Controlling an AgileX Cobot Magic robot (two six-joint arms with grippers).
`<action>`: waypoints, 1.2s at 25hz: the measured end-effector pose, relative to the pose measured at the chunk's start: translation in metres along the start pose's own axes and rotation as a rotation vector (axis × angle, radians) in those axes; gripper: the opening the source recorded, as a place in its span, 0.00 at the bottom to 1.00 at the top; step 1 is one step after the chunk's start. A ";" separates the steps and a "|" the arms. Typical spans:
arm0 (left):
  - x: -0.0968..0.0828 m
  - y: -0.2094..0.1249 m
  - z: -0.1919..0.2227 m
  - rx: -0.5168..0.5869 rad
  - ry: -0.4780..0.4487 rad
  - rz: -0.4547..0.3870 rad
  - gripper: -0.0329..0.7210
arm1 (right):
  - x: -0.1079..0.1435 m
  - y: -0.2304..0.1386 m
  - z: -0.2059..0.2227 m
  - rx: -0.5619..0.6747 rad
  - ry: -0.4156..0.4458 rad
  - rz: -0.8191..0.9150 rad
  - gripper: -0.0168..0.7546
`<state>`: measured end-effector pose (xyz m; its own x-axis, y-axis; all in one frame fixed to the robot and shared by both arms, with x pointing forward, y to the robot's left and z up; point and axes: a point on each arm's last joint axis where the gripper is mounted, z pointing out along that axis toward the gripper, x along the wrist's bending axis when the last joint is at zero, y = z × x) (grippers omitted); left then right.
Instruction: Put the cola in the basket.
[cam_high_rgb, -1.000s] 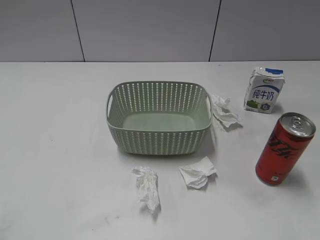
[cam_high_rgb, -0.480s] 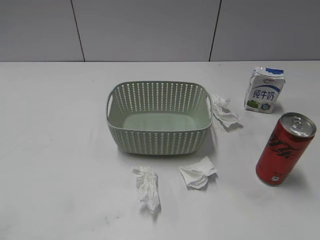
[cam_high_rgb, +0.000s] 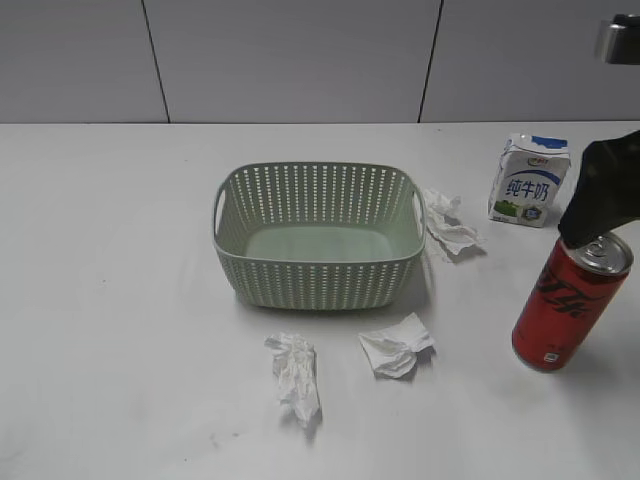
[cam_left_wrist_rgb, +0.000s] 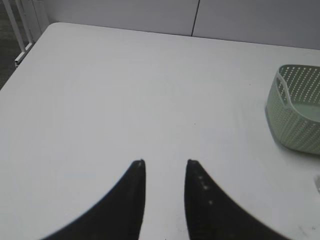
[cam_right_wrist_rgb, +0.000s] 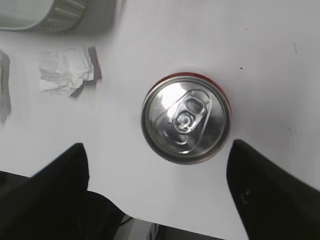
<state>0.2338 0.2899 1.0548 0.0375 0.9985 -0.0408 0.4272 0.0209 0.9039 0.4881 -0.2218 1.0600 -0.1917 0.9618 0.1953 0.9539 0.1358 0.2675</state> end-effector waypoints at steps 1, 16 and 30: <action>0.000 0.000 0.000 0.000 0.000 0.000 0.33 | 0.001 0.002 0.006 0.018 -0.003 0.003 0.87; 0.000 0.000 0.000 0.000 0.000 0.000 0.33 | -0.012 0.017 0.065 0.163 -0.080 0.076 0.87; 0.000 0.000 0.000 0.000 0.000 0.000 0.33 | -0.016 0.019 0.087 0.240 -0.084 0.087 0.70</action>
<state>0.2338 0.2899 1.0548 0.0375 0.9985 -0.0408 0.4272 0.0209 0.9039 0.5290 -0.2137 0.9800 -0.0962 0.9874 0.1257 0.9953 0.0944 0.0200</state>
